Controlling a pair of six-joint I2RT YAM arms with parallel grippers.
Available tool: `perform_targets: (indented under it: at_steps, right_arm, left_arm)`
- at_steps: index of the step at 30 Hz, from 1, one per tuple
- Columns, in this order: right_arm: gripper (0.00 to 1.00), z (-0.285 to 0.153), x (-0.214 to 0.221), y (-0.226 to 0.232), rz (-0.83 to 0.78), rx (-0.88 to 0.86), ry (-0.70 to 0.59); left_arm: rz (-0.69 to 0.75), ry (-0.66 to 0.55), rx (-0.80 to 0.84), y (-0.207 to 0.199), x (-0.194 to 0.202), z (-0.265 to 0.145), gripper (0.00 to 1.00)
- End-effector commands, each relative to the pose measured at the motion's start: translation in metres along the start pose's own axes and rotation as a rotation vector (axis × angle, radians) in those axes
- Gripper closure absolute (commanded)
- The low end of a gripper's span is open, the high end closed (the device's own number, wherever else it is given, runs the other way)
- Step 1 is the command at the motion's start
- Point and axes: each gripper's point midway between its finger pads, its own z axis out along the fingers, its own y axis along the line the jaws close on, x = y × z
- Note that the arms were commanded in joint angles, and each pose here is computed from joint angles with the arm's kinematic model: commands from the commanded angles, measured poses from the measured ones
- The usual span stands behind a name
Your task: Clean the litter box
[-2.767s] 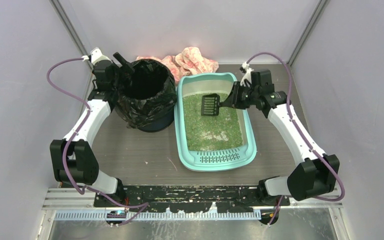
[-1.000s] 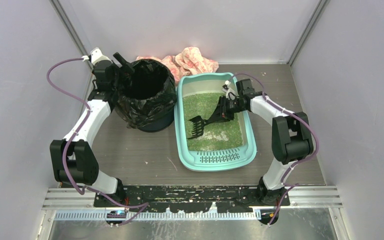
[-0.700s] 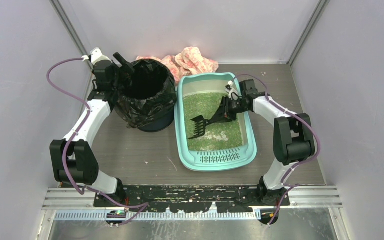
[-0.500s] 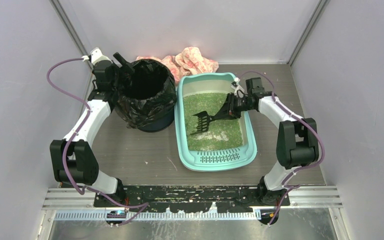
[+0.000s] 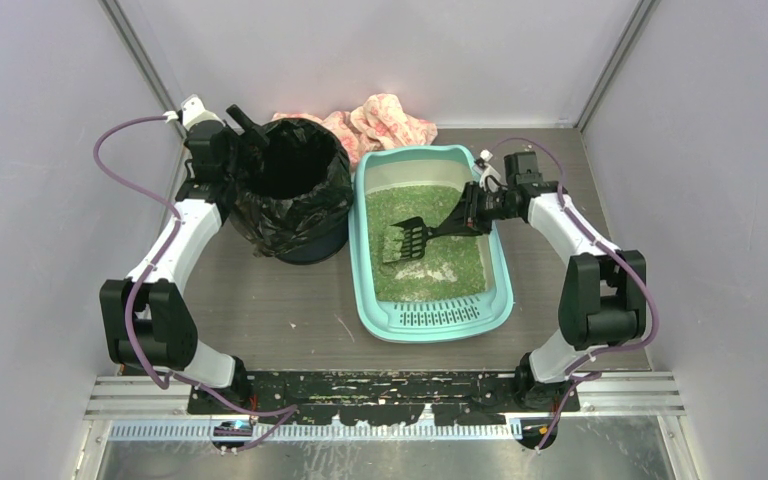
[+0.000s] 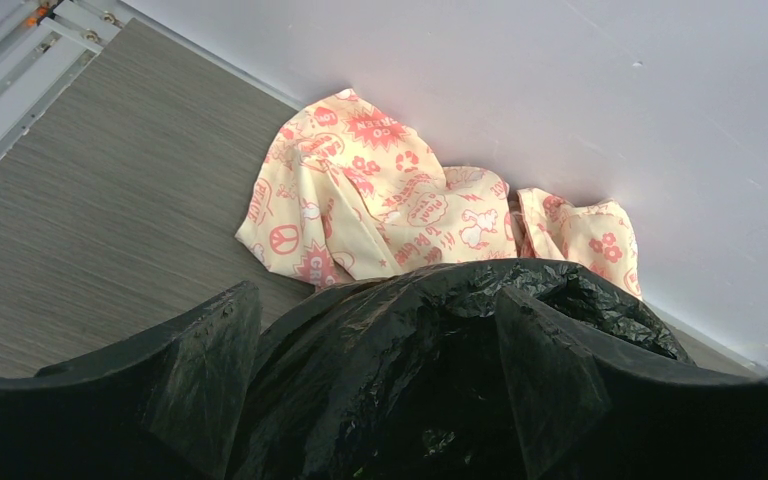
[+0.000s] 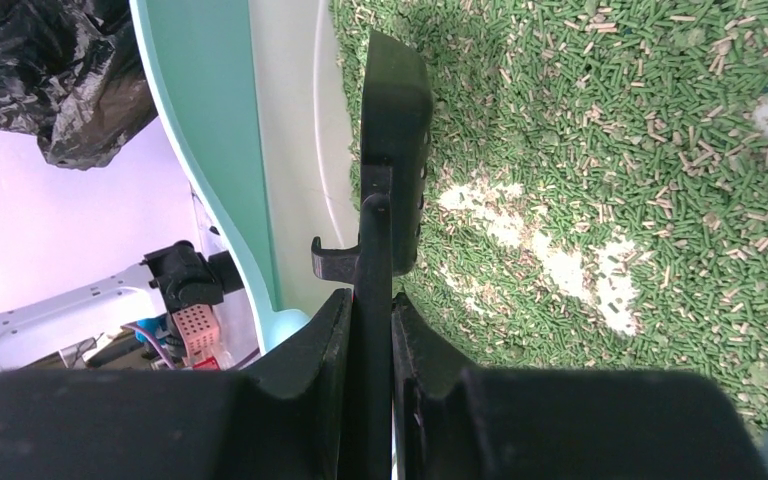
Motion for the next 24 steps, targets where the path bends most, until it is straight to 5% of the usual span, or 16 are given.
perform_targets:
  at_steps: [1,10,24]
  right_arm:
    - [0.99,-0.025,-0.019,0.031,-0.091,-0.051,-0.081]
    - [0.99,-0.035,-0.031,0.048,-0.122,-0.067,-0.12]
    - [0.99,-0.042,0.014,-0.006,-0.161,0.186,0.027]
  left_arm:
    - [0.006,0.077,-0.005,0.002,0.026,0.006,0.14]
    - [-0.008,0.082,0.016,-0.007,0.027,0.013,0.14]
    - [0.002,0.093,0.002,-0.001,0.033,0.012,0.14]
